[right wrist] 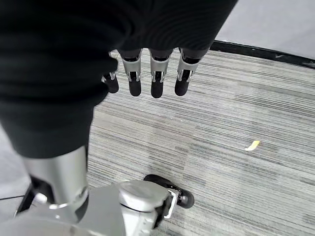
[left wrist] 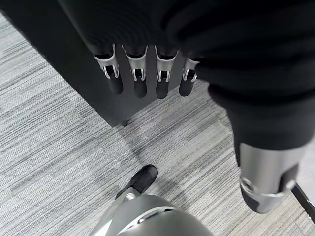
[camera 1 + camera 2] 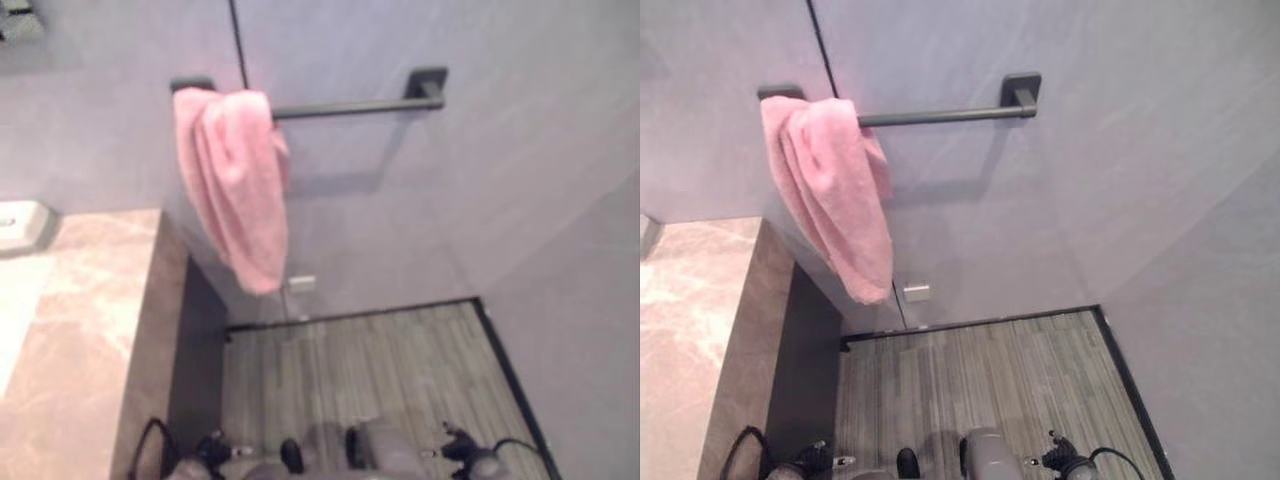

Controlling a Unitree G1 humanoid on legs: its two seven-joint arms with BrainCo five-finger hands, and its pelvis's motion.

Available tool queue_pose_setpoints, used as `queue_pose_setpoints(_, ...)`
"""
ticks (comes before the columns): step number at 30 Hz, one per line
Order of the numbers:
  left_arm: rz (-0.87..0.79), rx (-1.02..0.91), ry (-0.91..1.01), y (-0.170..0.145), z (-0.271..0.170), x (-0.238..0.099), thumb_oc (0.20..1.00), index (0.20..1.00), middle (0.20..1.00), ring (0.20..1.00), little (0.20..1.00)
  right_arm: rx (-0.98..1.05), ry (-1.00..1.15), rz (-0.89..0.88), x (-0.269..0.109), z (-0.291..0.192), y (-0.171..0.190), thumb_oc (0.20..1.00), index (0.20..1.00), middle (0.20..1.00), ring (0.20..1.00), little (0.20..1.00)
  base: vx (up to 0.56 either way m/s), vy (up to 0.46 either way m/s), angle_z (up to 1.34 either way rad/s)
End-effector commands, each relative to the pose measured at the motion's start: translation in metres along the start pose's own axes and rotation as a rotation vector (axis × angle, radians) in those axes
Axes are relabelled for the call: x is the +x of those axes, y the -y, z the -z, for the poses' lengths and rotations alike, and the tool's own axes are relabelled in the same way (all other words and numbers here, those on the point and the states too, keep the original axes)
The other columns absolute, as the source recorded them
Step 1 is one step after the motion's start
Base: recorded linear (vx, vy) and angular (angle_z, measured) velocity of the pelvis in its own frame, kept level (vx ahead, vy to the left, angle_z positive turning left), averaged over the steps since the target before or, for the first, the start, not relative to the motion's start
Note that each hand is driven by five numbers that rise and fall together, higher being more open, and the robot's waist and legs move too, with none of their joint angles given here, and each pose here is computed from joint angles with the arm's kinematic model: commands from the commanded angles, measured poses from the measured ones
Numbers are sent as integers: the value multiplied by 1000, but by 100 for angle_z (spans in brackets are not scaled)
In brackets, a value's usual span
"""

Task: Put brush and paste in cup on sink, flatten towel.

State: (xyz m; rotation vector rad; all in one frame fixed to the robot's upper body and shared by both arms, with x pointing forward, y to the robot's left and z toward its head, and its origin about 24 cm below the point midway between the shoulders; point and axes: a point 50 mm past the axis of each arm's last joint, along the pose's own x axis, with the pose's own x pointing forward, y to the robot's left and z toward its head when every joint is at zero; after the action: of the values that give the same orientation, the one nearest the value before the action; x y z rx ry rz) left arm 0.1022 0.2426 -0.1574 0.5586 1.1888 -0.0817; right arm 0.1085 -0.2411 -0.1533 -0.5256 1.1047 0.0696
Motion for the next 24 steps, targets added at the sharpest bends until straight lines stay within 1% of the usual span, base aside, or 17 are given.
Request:
queue_pose_setpoints(1,-18,37,17,-9,1,0,1000,1000,1000,1000,1000,-18,16,0,0,-2,2,1000,1000,1000,1000,1000,67,-34,4)
queue_pose_setpoints(5,-13,56,29,-5,-1,0,1000,1000,1000,1000,1000,-26,5,12,-1,3,3,1000,1000,1000,1000,1000,175,-121,20)
queue_pose_setpoints(11,-23,66,76,-3,-11,0,1000,1000,1000,1000,1000,-37,51,47,0,-7,12,1000,1000,1000,1000,1000,100,-134,-3)
queue_pose_setpoints(16,-16,141,212,2,-42,0,1000,1000,1000,1000,1000,-23,85,93,1,-14,23,1000,1000,1000,1000,1000,48,-111,14)
queue_pose_setpoints(21,19,346,410,14,-81,-6,1000,1000,1000,1000,1000,-56,82,118,2,-14,27,1000,1000,1000,1000,1000,15,-67,16)
queue_pose_setpoints(24,34,425,504,20,-100,-11,1000,1000,1000,1000,1000,-86,96,121,2,-18,25,1000,1000,1000,1000,1000,3,-14,5)
